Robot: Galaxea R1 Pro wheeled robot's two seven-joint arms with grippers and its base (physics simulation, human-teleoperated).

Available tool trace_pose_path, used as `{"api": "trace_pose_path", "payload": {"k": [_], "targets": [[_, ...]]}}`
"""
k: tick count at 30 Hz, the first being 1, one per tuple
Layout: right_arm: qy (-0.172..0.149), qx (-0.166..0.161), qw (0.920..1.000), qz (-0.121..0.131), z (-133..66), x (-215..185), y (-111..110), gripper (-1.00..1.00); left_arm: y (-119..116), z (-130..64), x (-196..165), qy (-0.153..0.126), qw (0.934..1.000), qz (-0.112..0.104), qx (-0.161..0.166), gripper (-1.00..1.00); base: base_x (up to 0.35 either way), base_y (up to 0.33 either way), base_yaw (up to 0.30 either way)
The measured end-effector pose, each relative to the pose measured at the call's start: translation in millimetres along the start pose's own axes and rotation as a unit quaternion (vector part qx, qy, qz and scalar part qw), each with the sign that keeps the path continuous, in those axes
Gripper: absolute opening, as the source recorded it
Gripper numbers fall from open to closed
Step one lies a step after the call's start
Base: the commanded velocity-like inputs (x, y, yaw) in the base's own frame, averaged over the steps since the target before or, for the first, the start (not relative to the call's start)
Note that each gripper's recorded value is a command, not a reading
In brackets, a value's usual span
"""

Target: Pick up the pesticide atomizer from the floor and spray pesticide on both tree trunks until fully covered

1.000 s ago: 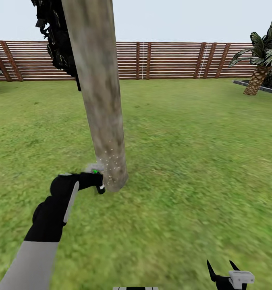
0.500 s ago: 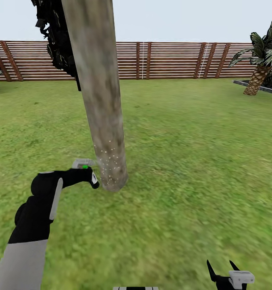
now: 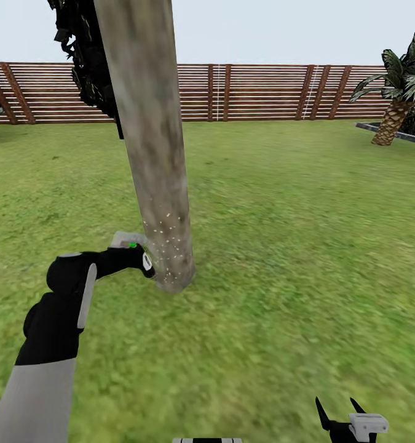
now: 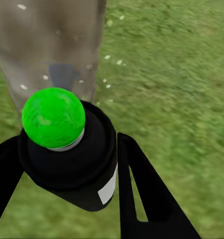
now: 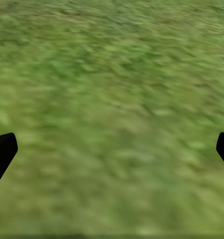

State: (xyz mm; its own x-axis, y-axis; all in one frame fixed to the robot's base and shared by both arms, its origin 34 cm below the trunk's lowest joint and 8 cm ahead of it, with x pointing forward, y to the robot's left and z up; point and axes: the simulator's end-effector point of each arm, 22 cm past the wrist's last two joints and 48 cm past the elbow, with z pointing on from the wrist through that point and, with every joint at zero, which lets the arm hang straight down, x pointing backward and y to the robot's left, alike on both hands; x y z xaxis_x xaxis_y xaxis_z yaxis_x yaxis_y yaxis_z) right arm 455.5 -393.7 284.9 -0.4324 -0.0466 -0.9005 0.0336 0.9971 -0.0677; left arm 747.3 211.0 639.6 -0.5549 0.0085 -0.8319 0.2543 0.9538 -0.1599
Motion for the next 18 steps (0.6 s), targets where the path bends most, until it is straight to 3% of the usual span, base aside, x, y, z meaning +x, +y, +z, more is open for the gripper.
{"api": "trace_pose_path", "payload": {"k": [2,5,10,11,16,18], "targets": [[0.0,0.0,1.0,0.0,0.0,0.0,0.0,1.0,15.8,-5.6,-5.9,-0.008,0.9999,-0.011,-0.01,-1.0,0.0,0.0,0.0],[0.0,0.0,1.0,0.0,0.0,0.0,0.0,1.0,9.4,-4.9,-9.0,-0.01,0.9999,-0.012,-0.001,-1.0,0.0,0.0,0.0],[0.0,0.0,1.0,0.0,-0.1,0.0,-0.1,1.0,-52.3,4.4,-21.9,-0.016,0.9985,0.019,0.048,-1.0,0.0,0.0,0.0],[0.0,0.0,1.0,0.0,0.0,0.0,0.0,1.0,-40.2,2.1,-29.8,-0.021,0.9988,0.031,0.03,-1.0,0.0,0.0,0.0],[0.0,0.0,1.0,0.0,0.0,0.0,0.1,1.0,38.1,-15.9,-25.4,-0.018,0.9988,0.026,-0.037,-1.0,0.0,0.0,0.0],[0.0,0.0,1.0,0.0,0.0,0.0,0.0,1.0,42.9,-16.7,-22.9,-0.016,0.9987,0.026,-0.04,-1.0,0.0,0.0,0.0]]}}
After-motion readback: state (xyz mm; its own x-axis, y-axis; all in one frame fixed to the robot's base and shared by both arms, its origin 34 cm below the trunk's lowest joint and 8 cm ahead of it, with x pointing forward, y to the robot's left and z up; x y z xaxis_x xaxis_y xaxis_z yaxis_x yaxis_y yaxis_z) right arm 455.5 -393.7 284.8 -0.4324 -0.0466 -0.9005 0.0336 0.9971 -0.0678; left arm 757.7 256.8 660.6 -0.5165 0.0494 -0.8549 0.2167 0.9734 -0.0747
